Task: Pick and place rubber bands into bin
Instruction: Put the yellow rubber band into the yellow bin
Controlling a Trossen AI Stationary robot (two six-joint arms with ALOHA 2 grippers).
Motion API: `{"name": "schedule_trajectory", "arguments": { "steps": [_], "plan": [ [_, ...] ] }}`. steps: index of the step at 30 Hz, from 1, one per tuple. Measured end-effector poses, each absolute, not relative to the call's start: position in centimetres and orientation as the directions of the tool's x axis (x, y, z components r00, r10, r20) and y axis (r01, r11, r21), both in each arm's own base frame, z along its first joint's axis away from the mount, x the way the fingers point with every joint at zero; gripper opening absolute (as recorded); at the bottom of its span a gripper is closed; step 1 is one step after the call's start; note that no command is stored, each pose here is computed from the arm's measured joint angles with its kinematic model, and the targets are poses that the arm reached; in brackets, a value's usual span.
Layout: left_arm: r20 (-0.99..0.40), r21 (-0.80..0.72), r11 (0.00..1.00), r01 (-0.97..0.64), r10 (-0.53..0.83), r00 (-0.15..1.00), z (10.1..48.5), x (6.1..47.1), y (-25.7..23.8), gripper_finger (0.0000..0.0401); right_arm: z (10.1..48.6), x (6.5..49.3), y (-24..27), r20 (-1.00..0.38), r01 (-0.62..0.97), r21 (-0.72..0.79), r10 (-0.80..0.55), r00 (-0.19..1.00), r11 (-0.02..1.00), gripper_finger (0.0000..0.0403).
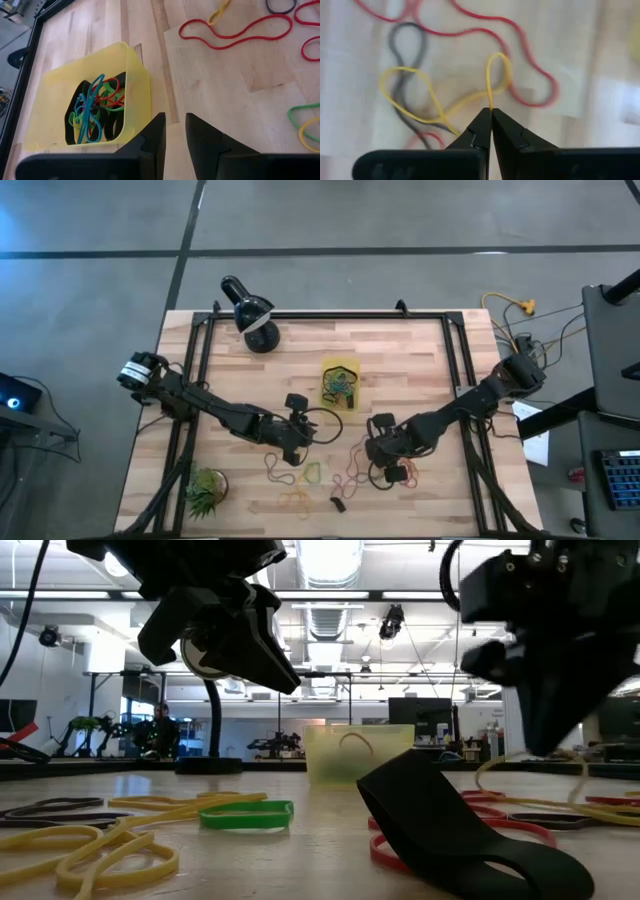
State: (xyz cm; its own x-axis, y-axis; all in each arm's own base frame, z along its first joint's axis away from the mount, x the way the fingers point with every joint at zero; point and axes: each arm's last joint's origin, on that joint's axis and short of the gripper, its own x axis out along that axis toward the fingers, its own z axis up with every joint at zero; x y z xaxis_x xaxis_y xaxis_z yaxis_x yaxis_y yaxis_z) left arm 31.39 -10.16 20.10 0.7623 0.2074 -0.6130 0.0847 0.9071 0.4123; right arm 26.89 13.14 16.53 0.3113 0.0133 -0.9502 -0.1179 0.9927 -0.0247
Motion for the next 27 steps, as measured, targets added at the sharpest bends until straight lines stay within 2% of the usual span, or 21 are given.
{"name": "schedule_trajectory", "arguments": {
  "steps": [9, 14, 19, 22, 27],
  "plan": [
    [-0.615, 0.413, 0.907, 0.086, 0.208, 0.761, 20.0, 31.3, -10.1, 0.0059, 21.4, 28.2, 13.1, -0.899, -0.152, -0.276, -0.199, 0.390, 0.949, 0.0008],
    [-0.615, 0.413, 0.906, 0.086, 0.208, 0.760, 20.0, 31.3, -10.1, 0.0059, 24.1, 29.3, 13.0, -0.785, -0.114, -0.472, -0.357, 0.506, 0.874, 0.0008],
    [-0.617, 0.414, 0.906, 0.087, 0.209, 0.759, 20.0, 31.3, -10.1, 0.0059, 25.8, 30.1, 12.2, -0.614, -0.003, -0.672, -0.555, 0.561, 0.741, 0.0008],
    [-0.622, 0.416, 0.905, 0.091, 0.210, 0.754, 19.9, 31.3, -10.1, 0.0059, 26.4, 30.6, 11.4, -0.552, 0.039, -0.729, -0.621, 0.557, 0.684, 0.0008],
    [-0.629, 0.418, 0.903, 0.095, 0.213, 0.748, 19.6, 31.1, -10.0, 0.0059, 26.7, 31.7, 9.2, -0.521, 0.100, -0.745, -0.669, 0.530, 0.660, 0.0008]
  ]
}}
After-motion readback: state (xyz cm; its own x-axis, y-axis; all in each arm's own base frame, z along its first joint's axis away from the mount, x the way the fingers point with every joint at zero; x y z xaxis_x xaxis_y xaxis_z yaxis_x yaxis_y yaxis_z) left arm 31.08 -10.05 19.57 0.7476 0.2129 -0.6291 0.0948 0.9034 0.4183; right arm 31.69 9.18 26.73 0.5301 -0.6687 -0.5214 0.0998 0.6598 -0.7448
